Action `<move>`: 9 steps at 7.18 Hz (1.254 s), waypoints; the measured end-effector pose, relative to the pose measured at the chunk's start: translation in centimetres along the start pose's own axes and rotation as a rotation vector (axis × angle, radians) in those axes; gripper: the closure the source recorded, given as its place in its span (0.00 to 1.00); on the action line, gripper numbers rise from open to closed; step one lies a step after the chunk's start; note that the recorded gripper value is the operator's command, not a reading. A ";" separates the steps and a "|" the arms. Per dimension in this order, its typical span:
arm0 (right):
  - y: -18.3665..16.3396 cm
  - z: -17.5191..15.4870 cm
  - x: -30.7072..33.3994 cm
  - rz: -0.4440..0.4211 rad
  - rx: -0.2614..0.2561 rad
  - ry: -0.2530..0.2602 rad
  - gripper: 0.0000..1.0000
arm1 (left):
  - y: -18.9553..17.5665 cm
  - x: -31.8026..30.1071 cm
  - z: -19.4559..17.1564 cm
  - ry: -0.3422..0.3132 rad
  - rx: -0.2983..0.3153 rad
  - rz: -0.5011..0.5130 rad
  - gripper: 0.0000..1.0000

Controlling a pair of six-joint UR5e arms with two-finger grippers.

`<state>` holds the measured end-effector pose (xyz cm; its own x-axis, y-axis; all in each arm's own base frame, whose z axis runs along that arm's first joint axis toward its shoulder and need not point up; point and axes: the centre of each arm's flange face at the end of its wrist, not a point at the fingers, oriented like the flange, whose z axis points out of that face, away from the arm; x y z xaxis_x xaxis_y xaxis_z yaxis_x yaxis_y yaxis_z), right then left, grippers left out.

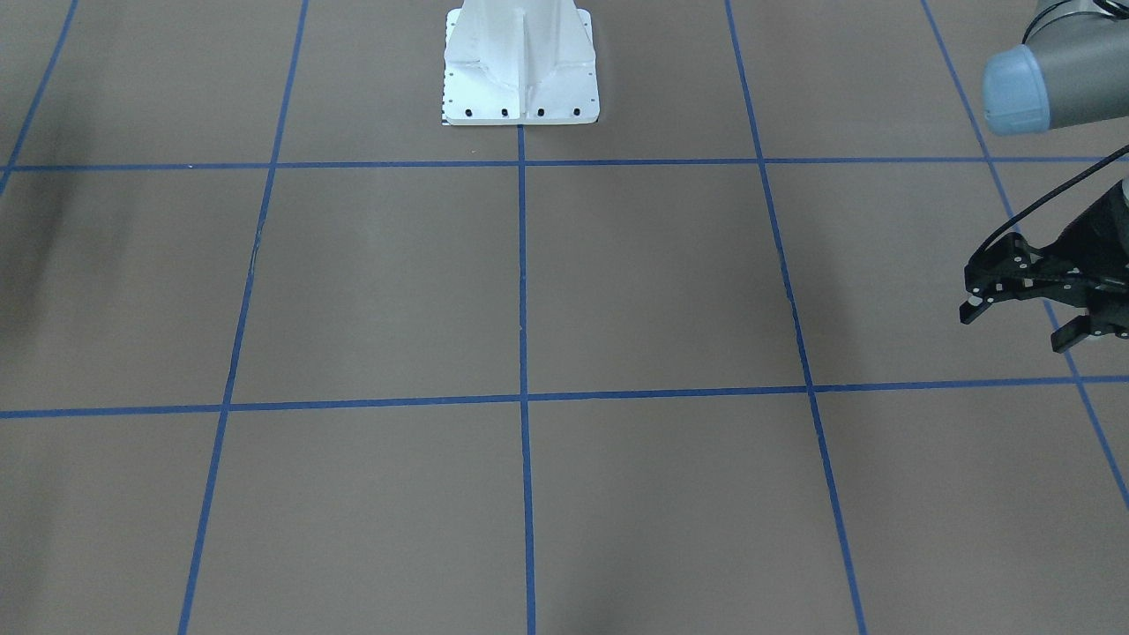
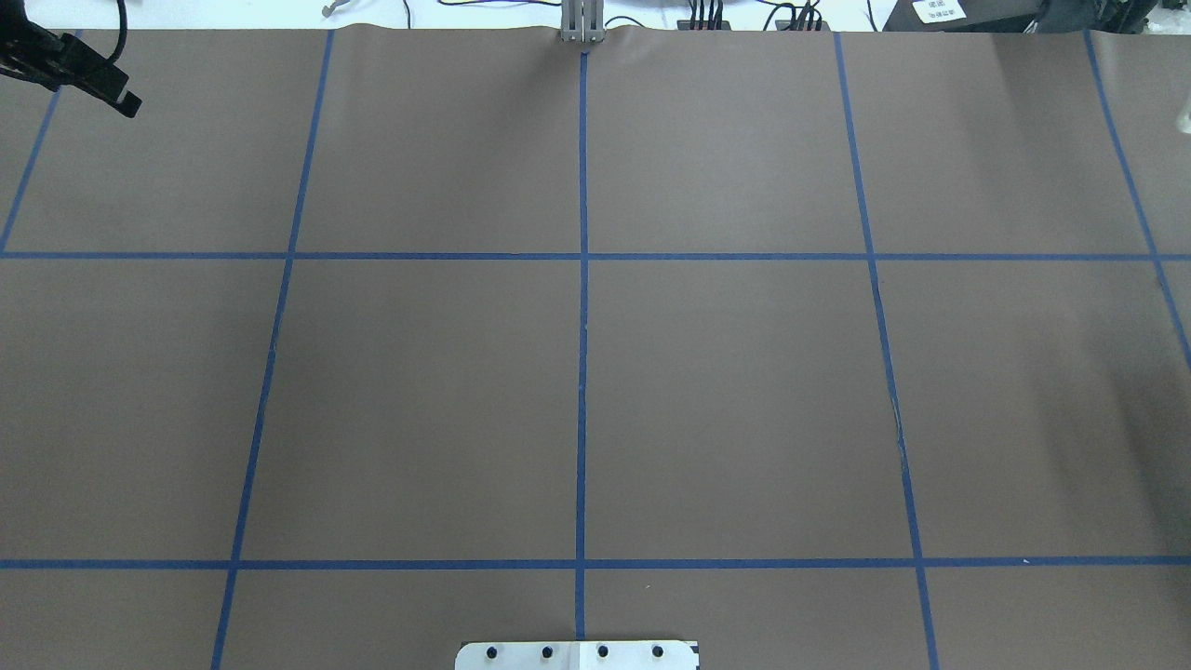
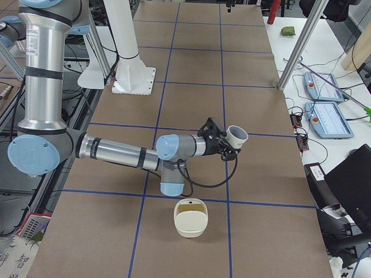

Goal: Left arm hands cup to right arm to dump lemon

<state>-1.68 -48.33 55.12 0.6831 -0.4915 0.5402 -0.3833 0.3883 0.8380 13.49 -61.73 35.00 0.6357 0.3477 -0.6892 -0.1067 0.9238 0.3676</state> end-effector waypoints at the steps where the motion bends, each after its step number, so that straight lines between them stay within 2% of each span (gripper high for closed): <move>1: -0.9 4.1 -2.3 -0.010 0.003 0.014 1.00 | -0.1 0.7 0.0 0.020 -0.003 -0.036 0.00; 3: -0.6 10.9 -8.4 -0.030 0.036 0.051 1.00 | -0.5 3.4 0.6 0.065 0.008 -0.132 0.00; 5: -0.5 17.1 -17.6 -0.040 0.126 0.064 1.00 | -1.2 8.2 2.2 0.142 0.048 -0.216 0.00; 7: -0.6 23.3 -28.6 -0.022 0.215 0.115 1.00 | -2.0 12.3 2.0 0.220 0.081 -0.319 0.00; 9: -3.3 28.2 -37.0 -0.020 0.230 0.175 1.00 | -3.4 16.4 1.4 0.278 0.091 -0.407 0.00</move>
<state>-43.20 -53.47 34.55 0.7809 -0.3479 0.5189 -0.4861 0.1832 0.8544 25.35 -59.44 23.33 0.3829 0.0027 -0.9238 0.1827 0.9800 0.0785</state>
